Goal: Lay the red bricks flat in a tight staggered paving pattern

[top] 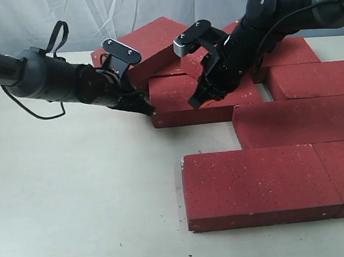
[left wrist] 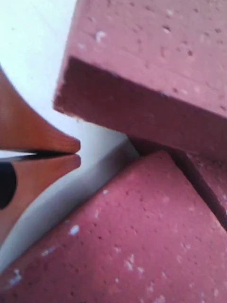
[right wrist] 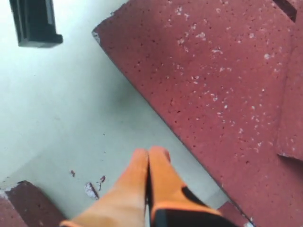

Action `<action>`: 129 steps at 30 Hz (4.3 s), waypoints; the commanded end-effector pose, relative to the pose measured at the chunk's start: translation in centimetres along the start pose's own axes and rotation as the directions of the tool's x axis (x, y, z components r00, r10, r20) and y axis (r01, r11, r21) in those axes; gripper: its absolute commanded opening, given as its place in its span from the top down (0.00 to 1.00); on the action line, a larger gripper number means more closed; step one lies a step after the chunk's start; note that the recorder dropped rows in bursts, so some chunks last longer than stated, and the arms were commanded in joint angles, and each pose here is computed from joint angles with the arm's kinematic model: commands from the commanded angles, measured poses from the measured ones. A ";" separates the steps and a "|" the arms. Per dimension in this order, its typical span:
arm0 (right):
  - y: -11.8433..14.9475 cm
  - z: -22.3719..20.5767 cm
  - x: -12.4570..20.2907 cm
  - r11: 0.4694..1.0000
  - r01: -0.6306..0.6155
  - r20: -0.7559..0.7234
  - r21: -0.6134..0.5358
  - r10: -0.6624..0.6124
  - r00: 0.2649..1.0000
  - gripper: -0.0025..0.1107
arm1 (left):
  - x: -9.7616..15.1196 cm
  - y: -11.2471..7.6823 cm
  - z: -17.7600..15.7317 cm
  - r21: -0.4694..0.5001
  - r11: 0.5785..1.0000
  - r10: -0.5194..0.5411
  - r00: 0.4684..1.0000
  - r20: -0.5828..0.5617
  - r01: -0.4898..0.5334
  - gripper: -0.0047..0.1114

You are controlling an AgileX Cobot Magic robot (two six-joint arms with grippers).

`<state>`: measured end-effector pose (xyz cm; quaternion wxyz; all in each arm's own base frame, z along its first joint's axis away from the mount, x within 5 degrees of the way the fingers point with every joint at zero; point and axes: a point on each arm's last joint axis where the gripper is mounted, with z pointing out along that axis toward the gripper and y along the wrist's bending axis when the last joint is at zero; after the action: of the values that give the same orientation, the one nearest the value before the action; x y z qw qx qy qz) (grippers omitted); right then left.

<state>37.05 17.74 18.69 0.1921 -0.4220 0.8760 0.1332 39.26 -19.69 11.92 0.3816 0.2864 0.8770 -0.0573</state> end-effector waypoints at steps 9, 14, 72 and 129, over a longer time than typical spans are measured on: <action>0.0 -0.4 0.0 1.000 0.001 0.007 -0.004 -0.001 1.000 0.99 | -1.4 -3.3 2.4 0.062 0.997 0.048 0.999 0.004 -0.048 0.96; 0.0 -0.4 0.0 1.000 0.001 0.007 -0.004 -0.001 1.000 0.99 | -1.6 -4.0 2.4 0.070 0.996 0.062 0.998 0.014 -0.063 0.96; -0.1 -0.4 -0.1 1.000 0.010 0.013 0.014 -0.010 1.000 0.99 | -1.4 -3.4 2.7 0.114 0.990 0.096 0.990 -0.107 -0.083 0.96; -10.5 -15.7 -2.1 0.922 -0.169 0.348 0.350 0.039 0.936 0.99 | -6.7 -3.7 -5.3 0.179 0.983 0.057 0.996 -0.064 -0.045 0.96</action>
<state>42.35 8.81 32.23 0.3835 -0.3291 0.8604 0.0665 37.36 -24.04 19.31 0.3078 0.3541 0.8765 -0.1077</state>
